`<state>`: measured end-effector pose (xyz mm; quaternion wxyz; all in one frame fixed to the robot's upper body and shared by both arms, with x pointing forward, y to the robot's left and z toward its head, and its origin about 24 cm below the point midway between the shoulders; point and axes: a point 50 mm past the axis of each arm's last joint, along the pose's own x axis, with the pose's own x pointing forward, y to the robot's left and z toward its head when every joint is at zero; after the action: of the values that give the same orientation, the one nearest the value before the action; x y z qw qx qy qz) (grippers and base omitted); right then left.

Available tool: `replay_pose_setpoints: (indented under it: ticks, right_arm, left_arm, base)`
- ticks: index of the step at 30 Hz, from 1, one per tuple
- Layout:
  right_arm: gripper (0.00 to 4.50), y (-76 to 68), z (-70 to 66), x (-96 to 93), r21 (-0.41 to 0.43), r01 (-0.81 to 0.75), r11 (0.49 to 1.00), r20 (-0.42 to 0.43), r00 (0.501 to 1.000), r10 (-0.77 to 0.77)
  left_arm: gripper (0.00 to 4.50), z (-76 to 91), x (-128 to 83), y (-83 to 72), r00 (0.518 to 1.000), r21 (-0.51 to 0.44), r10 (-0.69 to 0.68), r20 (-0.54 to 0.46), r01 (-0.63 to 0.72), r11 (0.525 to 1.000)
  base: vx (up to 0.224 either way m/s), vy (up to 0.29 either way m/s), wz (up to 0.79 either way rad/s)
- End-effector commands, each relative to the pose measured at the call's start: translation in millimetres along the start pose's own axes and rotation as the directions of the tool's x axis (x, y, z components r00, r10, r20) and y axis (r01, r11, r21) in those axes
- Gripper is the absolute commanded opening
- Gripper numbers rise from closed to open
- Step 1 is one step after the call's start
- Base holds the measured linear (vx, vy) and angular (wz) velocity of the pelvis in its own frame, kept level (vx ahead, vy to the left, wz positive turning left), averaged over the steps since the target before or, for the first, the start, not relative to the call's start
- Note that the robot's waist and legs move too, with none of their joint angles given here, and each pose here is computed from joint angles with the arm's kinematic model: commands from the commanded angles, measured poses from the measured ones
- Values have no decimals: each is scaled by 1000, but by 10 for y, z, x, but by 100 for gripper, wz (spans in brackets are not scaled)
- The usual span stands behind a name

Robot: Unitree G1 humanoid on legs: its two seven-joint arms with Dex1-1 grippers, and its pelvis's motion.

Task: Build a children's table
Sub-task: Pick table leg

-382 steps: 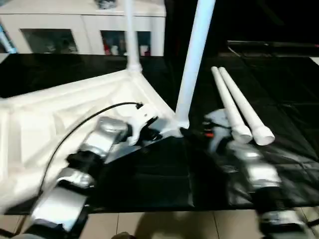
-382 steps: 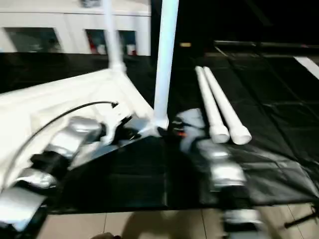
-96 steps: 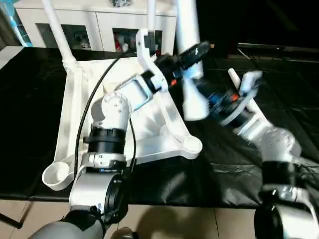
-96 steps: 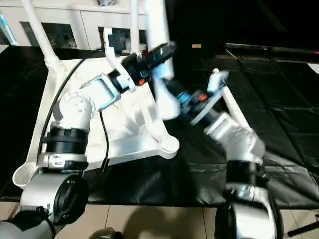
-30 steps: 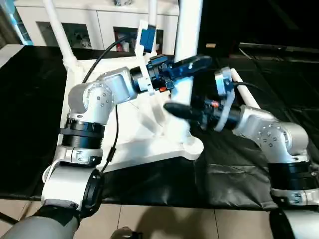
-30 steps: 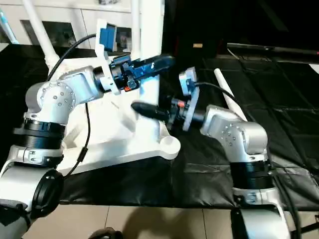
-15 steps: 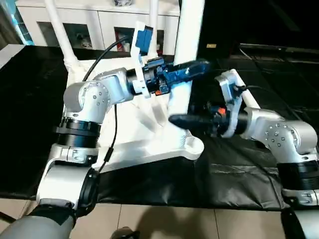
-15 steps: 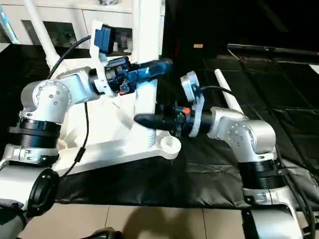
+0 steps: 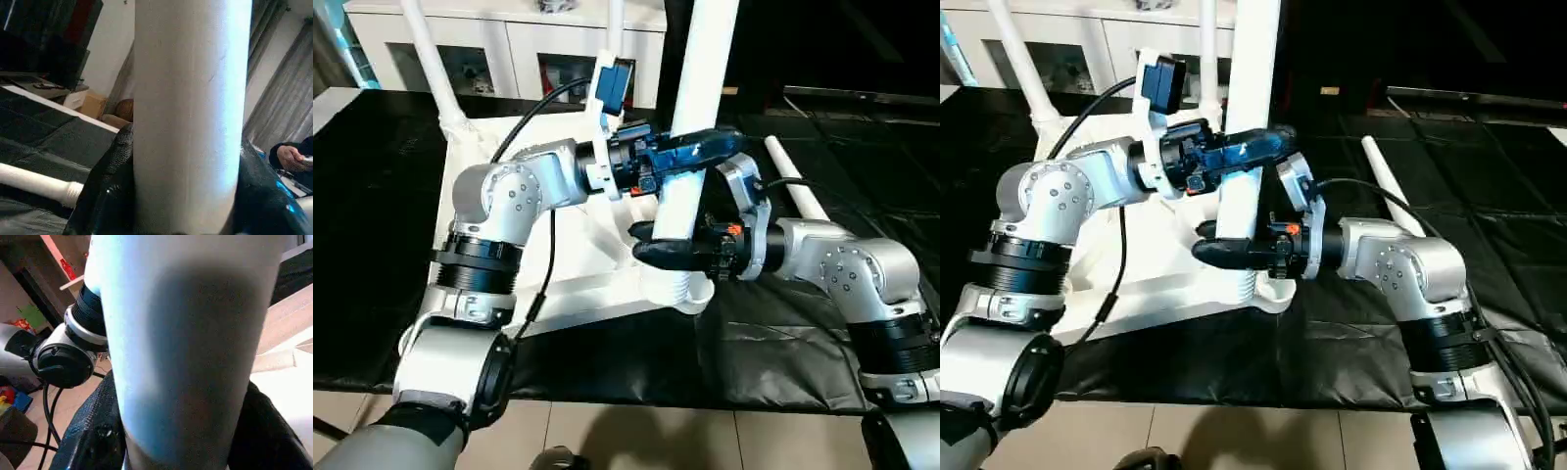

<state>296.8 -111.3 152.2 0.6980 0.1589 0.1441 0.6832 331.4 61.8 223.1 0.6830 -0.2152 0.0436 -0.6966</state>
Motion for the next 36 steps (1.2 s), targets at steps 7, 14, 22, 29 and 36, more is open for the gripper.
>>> replay_pose_setpoints:
  ticks: [7, 14, 22, 29, 36]
  right_arm:
    - [200, 7, 24, 15, -13, -6, 1000, 6, 1000, 6]
    - [198, -21, 21, 43, -43, 37, 998, 26, 999, -36]
    - [196, -61, 30, 59, -94, 111, 989, 37, 993, -108]
    - [196, -123, 42, 79, -137, 184, 973, 41, 983, -180]
    - [231, -148, 46, 95, -173, 208, 963, 36, 978, -205]
  left_arm:
    - [188, 132, 87, -121, 998, 74, -66, -6, 66, 995]
    - [257, 205, 105, -99, 997, 87, 18, 79, -25, 996]
    - [244, 180, 139, 57, 951, 191, 292, 102, -307, 932]
    - [197, 150, 152, 109, 904, 177, 404, 141, -425, 888]
    - [181, 168, 140, 109, 895, 180, 412, 170, -440, 880]
  base:
    - [0, 0, 0]
    - [0, 0, 0]
    - [0, 0, 0]
    - [0, 0, 0]
    - [0, 0, 0]
